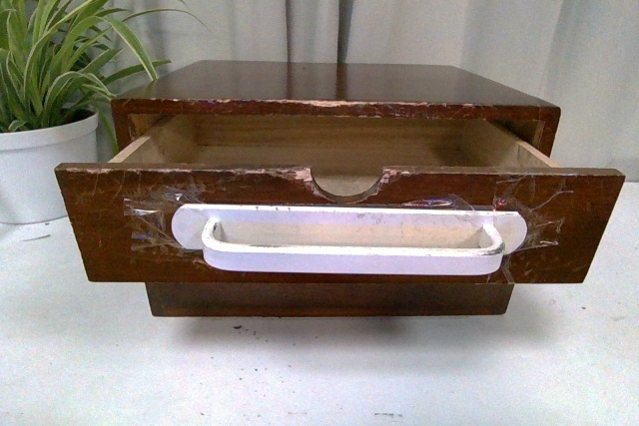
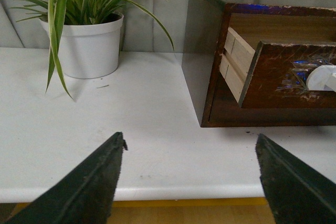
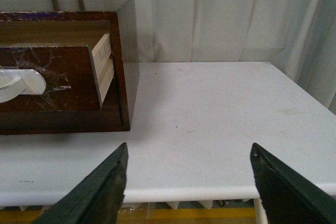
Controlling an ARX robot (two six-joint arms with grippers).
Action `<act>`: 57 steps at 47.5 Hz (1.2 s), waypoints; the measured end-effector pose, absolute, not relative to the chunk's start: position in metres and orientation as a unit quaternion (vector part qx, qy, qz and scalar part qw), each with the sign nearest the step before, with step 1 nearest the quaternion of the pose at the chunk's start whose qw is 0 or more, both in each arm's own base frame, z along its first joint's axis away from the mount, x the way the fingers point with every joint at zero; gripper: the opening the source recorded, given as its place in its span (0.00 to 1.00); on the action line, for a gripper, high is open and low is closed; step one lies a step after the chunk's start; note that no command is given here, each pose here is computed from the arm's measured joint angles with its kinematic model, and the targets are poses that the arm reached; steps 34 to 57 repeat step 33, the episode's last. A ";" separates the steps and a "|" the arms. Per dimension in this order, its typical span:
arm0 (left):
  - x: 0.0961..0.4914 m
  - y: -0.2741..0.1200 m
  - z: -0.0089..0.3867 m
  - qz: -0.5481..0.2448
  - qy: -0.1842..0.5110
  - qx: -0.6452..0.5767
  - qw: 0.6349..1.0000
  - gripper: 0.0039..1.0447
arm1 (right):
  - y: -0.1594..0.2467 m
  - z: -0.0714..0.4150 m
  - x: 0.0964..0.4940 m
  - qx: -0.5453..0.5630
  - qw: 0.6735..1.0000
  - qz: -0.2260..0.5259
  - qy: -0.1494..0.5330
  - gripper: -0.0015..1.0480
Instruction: Open drawer
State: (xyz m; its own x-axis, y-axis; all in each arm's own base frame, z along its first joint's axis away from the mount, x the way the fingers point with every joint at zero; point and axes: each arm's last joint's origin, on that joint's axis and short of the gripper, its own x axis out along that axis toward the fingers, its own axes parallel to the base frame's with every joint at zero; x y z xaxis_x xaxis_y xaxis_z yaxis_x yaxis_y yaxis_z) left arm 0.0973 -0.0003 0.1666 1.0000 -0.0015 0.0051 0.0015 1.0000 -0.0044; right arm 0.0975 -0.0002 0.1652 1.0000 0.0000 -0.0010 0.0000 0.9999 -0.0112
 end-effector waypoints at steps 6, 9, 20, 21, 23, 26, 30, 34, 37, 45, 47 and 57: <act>0.097 0.000 0.167 -0.001 -0.003 -0.002 1.000 0.95 | 0.000 0.165 0.098 -0.006 1.000 0.000 0.000 0.88; 0.097 0.000 0.167 -0.001 -0.003 -0.002 1.000 0.95 | 0.000 0.165 0.098 -0.005 1.000 0.000 0.000 0.93; 0.097 0.000 0.167 -0.001 -0.003 -0.002 1.000 0.94 | 0.000 0.165 0.098 -0.005 1.000 0.000 0.000 0.91; 0.097 0.000 0.167 -0.001 -0.003 -0.002 1.000 0.94 | 0.000 0.165 0.098 -0.005 1.000 0.000 0.000 0.91; 0.097 0.000 0.167 -0.001 -0.003 -0.002 1.000 0.94 | 0.000 0.165 0.098 -0.005 1.000 0.000 0.000 0.91; 0.097 0.000 0.167 -0.001 -0.003 -0.002 1.000 0.94 | 0.000 0.165 0.098 -0.005 1.000 0.000 0.000 0.91; 0.097 0.000 0.167 -0.001 -0.003 -0.002 1.000 0.94 | 0.000 0.165 0.098 -0.005 1.000 0.000 0.000 0.91; 0.097 0.000 0.167 -0.001 -0.003 -0.002 1.000 0.94 | 0.000 0.165 0.098 -0.005 1.000 0.000 0.000 0.91; 0.097 0.000 0.167 -0.001 -0.003 -0.002 1.000 0.94 | 0.000 0.165 0.098 -0.005 1.000 0.000 0.000 0.91; 0.097 0.000 0.167 -0.001 -0.003 -0.002 1.000 0.94 | 0.000 0.165 0.098 -0.005 1.000 0.000 0.000 0.91; 0.097 0.000 0.167 -0.001 -0.003 -0.002 1.000 0.94 | 0.000 0.165 0.098 -0.005 1.000 0.000 0.000 0.91; 0.097 0.000 0.167 -0.001 -0.003 -0.002 1.000 0.94 | 0.000 0.165 0.098 -0.005 1.000 0.000 0.000 0.91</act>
